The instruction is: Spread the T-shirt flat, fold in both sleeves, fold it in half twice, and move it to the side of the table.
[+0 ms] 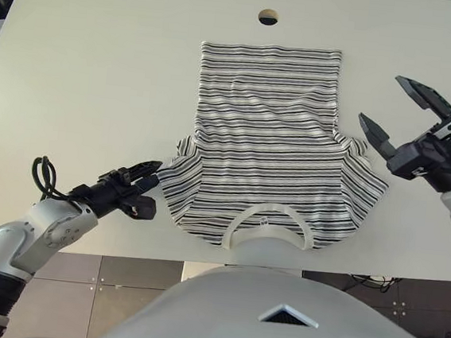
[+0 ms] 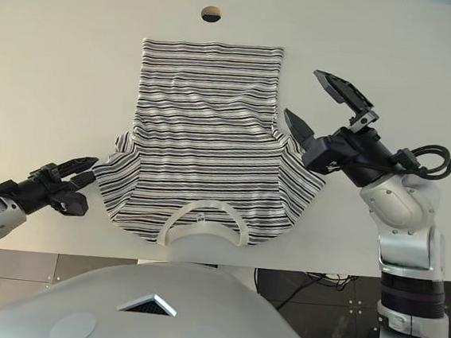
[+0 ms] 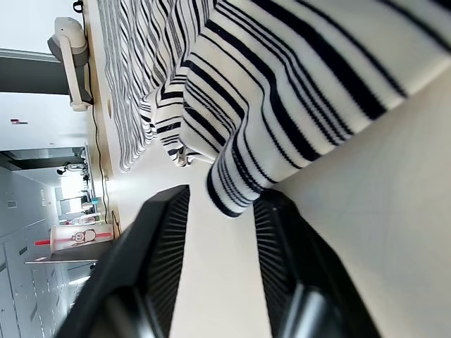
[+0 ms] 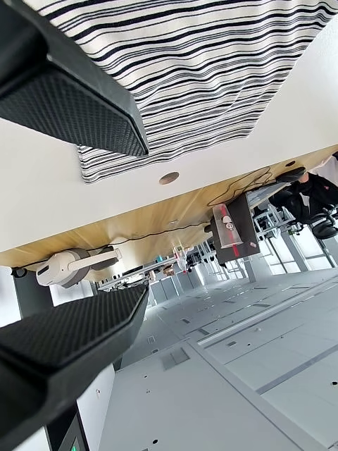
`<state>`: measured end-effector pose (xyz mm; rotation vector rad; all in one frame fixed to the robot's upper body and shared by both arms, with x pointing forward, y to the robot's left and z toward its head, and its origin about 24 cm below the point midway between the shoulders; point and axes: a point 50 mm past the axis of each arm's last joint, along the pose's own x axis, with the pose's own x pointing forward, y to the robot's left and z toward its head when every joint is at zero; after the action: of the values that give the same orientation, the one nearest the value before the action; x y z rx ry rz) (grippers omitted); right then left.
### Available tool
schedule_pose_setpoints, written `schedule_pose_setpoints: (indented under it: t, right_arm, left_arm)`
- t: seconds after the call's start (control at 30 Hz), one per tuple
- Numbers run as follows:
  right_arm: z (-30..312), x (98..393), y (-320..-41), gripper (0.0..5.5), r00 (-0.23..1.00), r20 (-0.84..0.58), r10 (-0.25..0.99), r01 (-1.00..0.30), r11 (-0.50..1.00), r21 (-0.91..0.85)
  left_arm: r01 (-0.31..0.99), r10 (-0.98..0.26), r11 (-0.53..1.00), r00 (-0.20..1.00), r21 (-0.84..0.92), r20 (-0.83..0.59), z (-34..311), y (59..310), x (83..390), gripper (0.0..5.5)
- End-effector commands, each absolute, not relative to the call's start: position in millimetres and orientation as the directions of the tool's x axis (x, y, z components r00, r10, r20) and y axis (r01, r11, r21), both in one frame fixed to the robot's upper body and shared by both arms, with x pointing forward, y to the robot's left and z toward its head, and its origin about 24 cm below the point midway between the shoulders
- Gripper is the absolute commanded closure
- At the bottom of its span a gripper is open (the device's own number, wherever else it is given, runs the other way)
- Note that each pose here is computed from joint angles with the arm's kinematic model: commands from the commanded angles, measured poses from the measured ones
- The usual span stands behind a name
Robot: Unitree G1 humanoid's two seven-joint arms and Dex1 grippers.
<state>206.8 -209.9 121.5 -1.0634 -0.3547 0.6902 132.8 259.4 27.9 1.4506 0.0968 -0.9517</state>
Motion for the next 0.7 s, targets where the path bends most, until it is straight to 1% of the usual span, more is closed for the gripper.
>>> schedule_pose_setpoints:
  t: [0.03, 0.1, 0.2, 0.27, 0.37, 0.53, 0.7]
  right_arm:
    - [125, 205, -213, 2.17, 0.747, -0.047, 0.663, -0.33, 0.308, -0.892]
    - [125, 205, -212, 2.17, 0.748, -0.046, 0.662, -0.329, 0.31, -0.892]
    - [125, 205, -213, 2.17, 0.751, -0.045, 0.659, -0.327, 0.312, -0.892]
    - [125, 205, -213, 2.17, 0.751, -0.045, 0.658, -0.326, 0.312, -0.892]
    - [123, 203, -215, 2.17, 0.759, -0.042, 0.65, -0.322, 0.319, -0.891]
    - [123, 202, -218, 2.17, 0.767, -0.038, 0.64, -0.317, 0.327, -0.89]
    - [120, 202, -219, 2.17, 0.771, -0.038, 0.636, -0.318, 0.333, -0.888]
  left_arm:
    - [0.695, -0.475, -0.24, 0.525, 0.677, -0.707, 8, 257, 116, 4.63]
    - [0.702, -0.495, -0.242, 0.504, 0.669, -0.708, 7, 253, 115, 5.04]
    - [0.712, -0.503, -0.245, 0.487, 0.658, -0.714, 6, 251, 112, 5.38]
    - [0.703, -0.482, -0.244, 0.51, 0.668, -0.713, 7, 255, 114, 5.38]
    - [0.653, -0.459, -0.218, 0.587, 0.725, -0.667, 13, 261, 124, 5.38]
    - [0.503, -0.549, -0.036, 0.712, 0.863, -0.438, 34, 241, 143, 5.38]
    - [0.447, -0.635, 0.07, 0.709, 0.892, -0.306, 46, 220, 154, 5.38]
